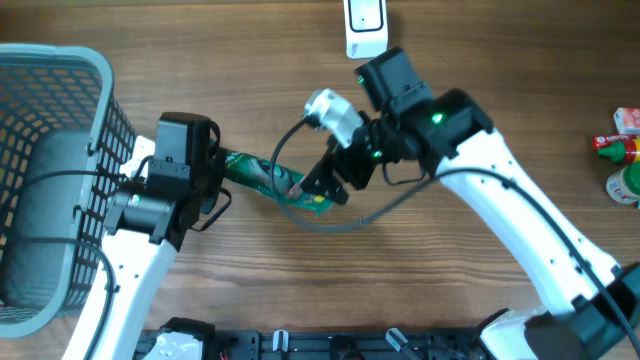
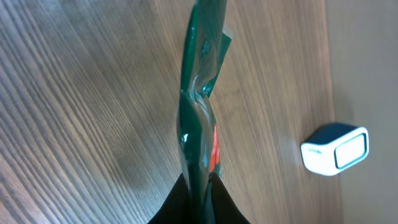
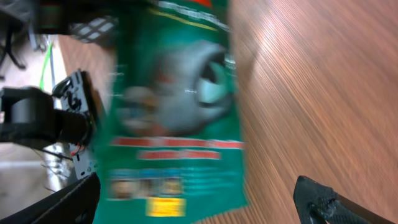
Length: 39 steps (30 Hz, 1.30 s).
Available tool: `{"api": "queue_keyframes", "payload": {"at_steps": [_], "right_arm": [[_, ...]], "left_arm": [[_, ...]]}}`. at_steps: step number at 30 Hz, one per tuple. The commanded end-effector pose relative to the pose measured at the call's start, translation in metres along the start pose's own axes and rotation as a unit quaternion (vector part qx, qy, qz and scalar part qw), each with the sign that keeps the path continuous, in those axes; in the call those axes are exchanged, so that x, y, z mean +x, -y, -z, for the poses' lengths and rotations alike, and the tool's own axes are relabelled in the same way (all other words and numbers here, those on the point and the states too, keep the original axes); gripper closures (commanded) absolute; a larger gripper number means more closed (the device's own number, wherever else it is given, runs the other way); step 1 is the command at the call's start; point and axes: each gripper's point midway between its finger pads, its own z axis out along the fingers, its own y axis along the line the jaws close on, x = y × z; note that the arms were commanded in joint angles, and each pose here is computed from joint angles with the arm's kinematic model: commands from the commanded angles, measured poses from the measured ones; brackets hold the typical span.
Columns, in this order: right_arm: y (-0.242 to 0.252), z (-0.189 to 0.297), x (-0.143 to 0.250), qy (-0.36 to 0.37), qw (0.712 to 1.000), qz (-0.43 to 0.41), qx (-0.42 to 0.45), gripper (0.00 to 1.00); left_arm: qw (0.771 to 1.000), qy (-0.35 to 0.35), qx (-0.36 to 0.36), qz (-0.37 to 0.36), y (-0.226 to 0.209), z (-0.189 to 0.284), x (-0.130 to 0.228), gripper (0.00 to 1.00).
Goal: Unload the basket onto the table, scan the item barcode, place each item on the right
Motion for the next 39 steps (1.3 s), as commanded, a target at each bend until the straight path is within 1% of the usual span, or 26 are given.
{"api": "queue_keyframes", "payload": {"at_steps": [1,5,9,14,17,23,28,29,31,32,35,36,37,38,39], "right_arm": [[-0.014,0.014,-0.008,0.007,0.997,0.065,0.047,0.0],[-0.016,0.009,-0.008,-0.012,0.99,0.099,0.098,0.0],[-0.025,-0.003,-0.014,-0.007,0.987,0.124,0.103,0.01],[-0.016,-0.016,-0.021,-0.014,0.975,0.149,0.164,0.0],[-0.014,-0.03,-0.018,-0.03,0.974,0.152,0.166,0.0],[0.005,-0.064,-0.006,-0.071,0.972,0.142,0.172,0.0],[0.019,-0.067,-0.018,-0.054,0.966,0.145,0.206,0.01],[0.025,-0.065,-0.021,-0.051,0.962,0.144,0.224,0.1],[0.034,-0.061,-0.019,-0.055,0.958,0.129,0.248,0.32],[0.037,-0.061,-0.016,-0.06,0.959,0.123,0.25,0.5],[0.042,-0.061,-0.014,-0.058,0.962,0.097,0.25,0.9],[0.041,-0.061,-0.014,-0.055,0.963,0.093,0.246,0.95],[0.036,-0.063,-0.016,-0.05,0.967,0.093,0.23,0.96],[0.031,-0.064,-0.018,-0.043,0.971,0.092,0.218,0.95],[0.026,-0.063,-0.022,-0.03,0.975,0.083,0.206,0.96]], "left_arm": [[0.999,0.02,-0.018,0.035,-0.003,-0.01,-0.007,0.96],[0.999,0.021,-0.012,0.036,0.002,-0.014,-0.007,0.96],[0.999,0.013,0.001,0.039,0.008,-0.014,-0.005,0.96],[0.999,-0.008,0.005,0.039,0.01,-0.014,0.003,0.96],[0.999,-0.016,0.012,0.039,0.014,-0.014,0.005,0.96],[0.999,-0.023,0.019,0.04,0.016,-0.011,0.007,0.96],[0.998,-0.021,0.036,0.042,0.019,-0.001,0.005,0.96],[0.998,-0.02,0.039,0.042,0.019,0.001,0.005,0.96],[0.998,-0.02,0.041,0.043,0.017,0.006,0.004,0.96],[0.998,-0.02,0.045,0.043,0.017,0.01,0.003,0.96],[0.997,-0.017,0.061,0.044,0.019,0.02,0.001,0.96],[0.997,-0.017,0.067,0.044,0.019,0.023,0.001,0.95],[0.996,-0.016,0.072,0.045,0.019,0.028,0.0,0.92],[0.996,-0.016,0.074,0.045,0.018,0.031,0.0,0.84],[0.996,-0.016,0.075,0.045,0.016,0.035,0.0,0.71]]}}
